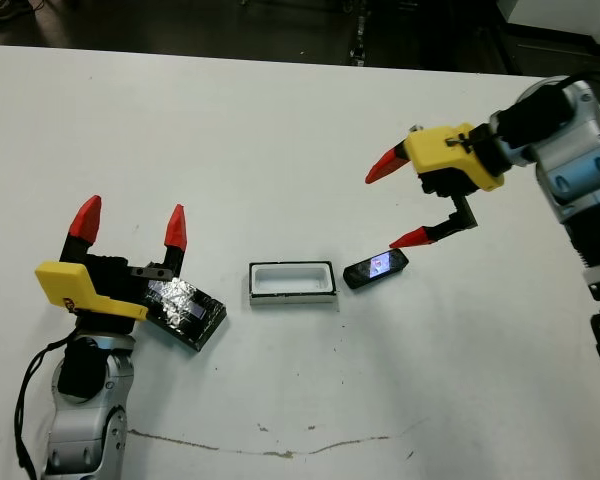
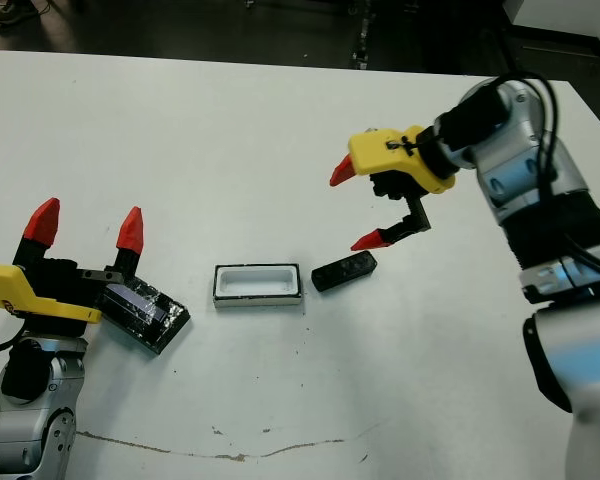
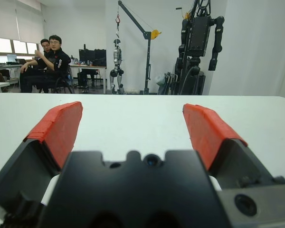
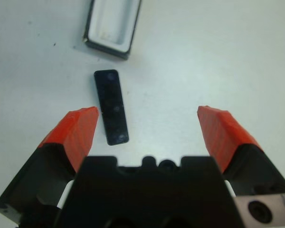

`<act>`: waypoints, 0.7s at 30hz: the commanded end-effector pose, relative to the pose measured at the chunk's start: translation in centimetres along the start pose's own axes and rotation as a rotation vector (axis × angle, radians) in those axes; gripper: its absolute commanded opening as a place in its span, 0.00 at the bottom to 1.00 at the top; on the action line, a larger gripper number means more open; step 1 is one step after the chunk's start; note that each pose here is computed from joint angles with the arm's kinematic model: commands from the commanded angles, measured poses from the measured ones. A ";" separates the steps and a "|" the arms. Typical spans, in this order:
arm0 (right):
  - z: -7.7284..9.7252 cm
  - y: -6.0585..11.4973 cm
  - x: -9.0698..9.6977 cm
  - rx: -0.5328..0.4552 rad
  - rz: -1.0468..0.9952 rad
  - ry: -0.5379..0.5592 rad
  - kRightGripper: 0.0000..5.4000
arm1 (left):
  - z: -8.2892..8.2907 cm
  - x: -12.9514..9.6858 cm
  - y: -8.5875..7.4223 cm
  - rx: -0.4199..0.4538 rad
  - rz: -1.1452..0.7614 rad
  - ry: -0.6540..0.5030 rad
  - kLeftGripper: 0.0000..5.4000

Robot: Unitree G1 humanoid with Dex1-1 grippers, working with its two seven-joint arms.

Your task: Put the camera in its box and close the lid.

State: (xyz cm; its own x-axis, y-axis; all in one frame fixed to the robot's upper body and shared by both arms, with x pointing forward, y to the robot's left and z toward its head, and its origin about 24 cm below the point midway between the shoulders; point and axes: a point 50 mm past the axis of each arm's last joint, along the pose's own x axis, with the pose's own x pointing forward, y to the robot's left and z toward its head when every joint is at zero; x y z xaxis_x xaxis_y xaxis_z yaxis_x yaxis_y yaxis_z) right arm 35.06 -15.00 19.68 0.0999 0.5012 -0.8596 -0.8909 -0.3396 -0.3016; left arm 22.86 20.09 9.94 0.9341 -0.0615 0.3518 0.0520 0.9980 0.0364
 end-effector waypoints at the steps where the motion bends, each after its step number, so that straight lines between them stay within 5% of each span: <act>1: 0.3 -0.2 0.2 -0.037 0.020 0.032 1.00 | -0.3 -0.3 0.1 0.000 0.004 0.022 1.00; 21: -1.4 1.1 3.6 -0.008 0.119 0.055 1.00 | -0.3 -0.2 0.0 0.006 0.005 0.019 1.00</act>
State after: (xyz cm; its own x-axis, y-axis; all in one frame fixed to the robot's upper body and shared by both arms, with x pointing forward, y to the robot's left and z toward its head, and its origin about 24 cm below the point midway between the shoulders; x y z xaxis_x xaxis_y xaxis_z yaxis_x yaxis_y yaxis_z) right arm 35.23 -14.42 16.49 0.0342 0.4189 -0.9074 -0.8872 -0.4053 -0.2205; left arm 22.87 20.06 9.95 0.9342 -0.0591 0.3519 0.0488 0.9981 0.0381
